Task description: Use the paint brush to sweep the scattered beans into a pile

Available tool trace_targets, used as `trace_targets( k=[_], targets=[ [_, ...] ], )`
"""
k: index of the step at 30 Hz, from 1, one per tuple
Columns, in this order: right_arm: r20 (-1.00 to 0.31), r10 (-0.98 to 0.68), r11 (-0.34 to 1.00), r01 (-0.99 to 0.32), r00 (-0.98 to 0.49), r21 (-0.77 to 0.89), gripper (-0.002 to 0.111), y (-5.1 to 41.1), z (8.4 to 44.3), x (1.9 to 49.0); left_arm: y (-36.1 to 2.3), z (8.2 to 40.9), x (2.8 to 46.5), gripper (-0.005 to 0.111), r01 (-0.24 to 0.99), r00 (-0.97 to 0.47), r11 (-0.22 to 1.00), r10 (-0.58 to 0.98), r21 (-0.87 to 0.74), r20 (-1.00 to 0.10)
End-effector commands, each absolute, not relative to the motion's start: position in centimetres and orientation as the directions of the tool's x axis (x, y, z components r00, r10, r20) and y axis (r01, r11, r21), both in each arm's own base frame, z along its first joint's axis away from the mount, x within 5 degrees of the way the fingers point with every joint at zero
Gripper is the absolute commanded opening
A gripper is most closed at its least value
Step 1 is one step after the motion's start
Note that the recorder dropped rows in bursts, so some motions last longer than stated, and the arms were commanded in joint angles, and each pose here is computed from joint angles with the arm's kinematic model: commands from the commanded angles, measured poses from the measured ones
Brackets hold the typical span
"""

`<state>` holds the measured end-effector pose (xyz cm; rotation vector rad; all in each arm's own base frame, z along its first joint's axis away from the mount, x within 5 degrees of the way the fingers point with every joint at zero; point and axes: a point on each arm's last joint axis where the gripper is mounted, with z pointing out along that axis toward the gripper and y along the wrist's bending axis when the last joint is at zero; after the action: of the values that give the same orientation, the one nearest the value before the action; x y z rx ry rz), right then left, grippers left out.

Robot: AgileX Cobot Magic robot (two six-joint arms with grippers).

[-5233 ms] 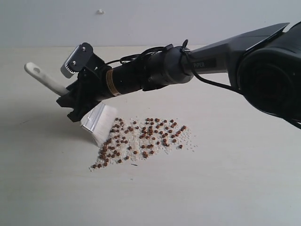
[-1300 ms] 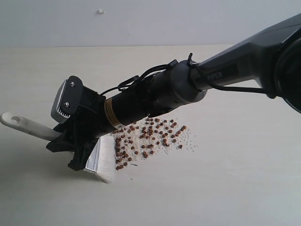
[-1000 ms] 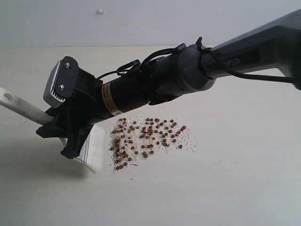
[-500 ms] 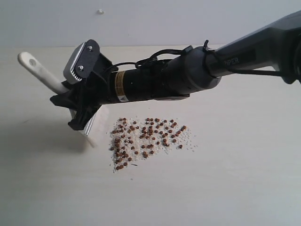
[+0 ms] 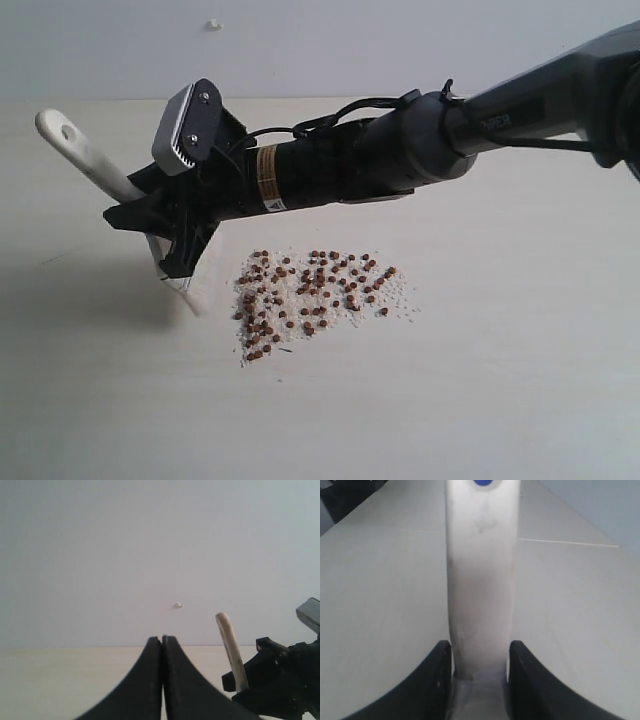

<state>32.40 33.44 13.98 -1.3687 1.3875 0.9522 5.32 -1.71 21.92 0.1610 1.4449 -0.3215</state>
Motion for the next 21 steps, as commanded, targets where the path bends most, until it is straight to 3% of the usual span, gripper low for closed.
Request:
trace_targets(
  k=[1, 13, 21],
  targets=[
    [-0.964, -0.264, 0.038, -0.999, 0.024, -0.035, 0.000, 34.1, 13.4, 32.9, -1.7, 22.2, 5.2, 0.000, 0.313, 0.109, 0.946, -0.129, -0.089, -0.986],
    [-0.950, -0.310, 0.032, -0.999, -0.034, 0.025, 0.000, 34.3, 12.1, 33.1, -1.7, 22.2, 5.2, 0.000, 0.313, 0.109, 0.946, -0.129, -0.089, -0.986],
    [-0.926, -0.347, 0.139, -0.984, -0.150, 0.108, 0.000, 33.0, 10.9, 34.5, -1.7, 22.2, 5.2, 0.000, 0.313, 0.109, 0.946, -0.129, -0.089, -0.986]
  ],
)
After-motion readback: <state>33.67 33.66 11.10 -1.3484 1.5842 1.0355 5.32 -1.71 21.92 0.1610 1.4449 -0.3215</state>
